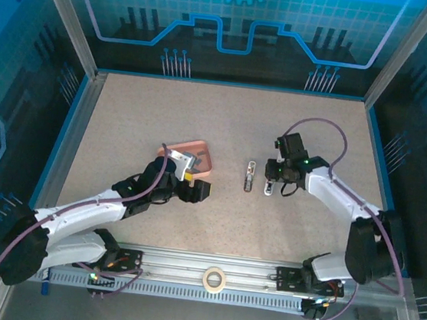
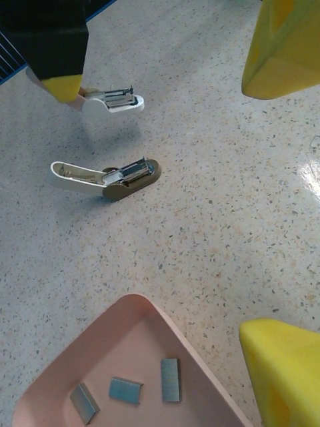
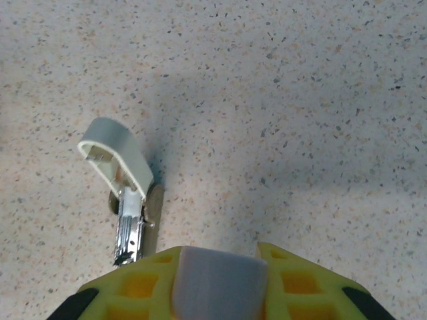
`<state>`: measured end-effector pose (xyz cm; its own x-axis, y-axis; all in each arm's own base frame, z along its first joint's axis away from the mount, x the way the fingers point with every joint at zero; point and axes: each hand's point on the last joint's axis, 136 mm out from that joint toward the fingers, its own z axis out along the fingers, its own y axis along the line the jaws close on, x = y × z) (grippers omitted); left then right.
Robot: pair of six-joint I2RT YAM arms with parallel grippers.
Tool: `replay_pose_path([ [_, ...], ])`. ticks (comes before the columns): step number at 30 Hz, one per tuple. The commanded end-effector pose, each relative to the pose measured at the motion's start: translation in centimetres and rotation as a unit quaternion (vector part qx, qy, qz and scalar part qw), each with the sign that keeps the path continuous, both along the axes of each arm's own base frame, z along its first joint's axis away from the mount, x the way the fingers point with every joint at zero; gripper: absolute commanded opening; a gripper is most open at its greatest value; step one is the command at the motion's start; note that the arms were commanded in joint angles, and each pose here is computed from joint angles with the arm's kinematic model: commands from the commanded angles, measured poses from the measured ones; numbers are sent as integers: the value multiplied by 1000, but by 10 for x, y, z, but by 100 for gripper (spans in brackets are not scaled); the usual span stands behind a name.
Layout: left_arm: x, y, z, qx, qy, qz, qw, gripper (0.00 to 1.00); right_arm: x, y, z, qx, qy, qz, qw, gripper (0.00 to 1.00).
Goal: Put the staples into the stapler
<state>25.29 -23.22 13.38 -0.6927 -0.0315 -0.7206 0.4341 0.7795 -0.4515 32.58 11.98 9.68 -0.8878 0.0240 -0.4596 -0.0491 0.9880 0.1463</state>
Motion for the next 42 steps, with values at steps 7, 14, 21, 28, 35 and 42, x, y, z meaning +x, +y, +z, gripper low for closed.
replay_pose_path([
  [7, 5, 1, 8, 13, -11, 3, 1000, 86, 20, -5, -20, 0, 76, 23, 997, 19],
  [14, 5, 4, 7, 19, -10, 5, 1000, 86, 26, -6, -35, -5, 109, 24, 994, 19],
  [21, 5, 5, 5, 22, -5, 8, 1000, 86, 26, -17, -47, -19, 135, 15, 991, 20],
  [28, 6, 5, 4, 24, -3, 8, 1000, 86, 25, -17, -51, -19, 146, 16, 989, 23],
  [35, 7, 4, 8, 21, 2, 10, 1000, 86, 24, -17, -47, -14, 143, 12, 990, 36],
  [42, 9, 10, 16, 16, 12, 26, 999, 87, 26, -17, -14, -11, 103, 7, 995, 54],
])
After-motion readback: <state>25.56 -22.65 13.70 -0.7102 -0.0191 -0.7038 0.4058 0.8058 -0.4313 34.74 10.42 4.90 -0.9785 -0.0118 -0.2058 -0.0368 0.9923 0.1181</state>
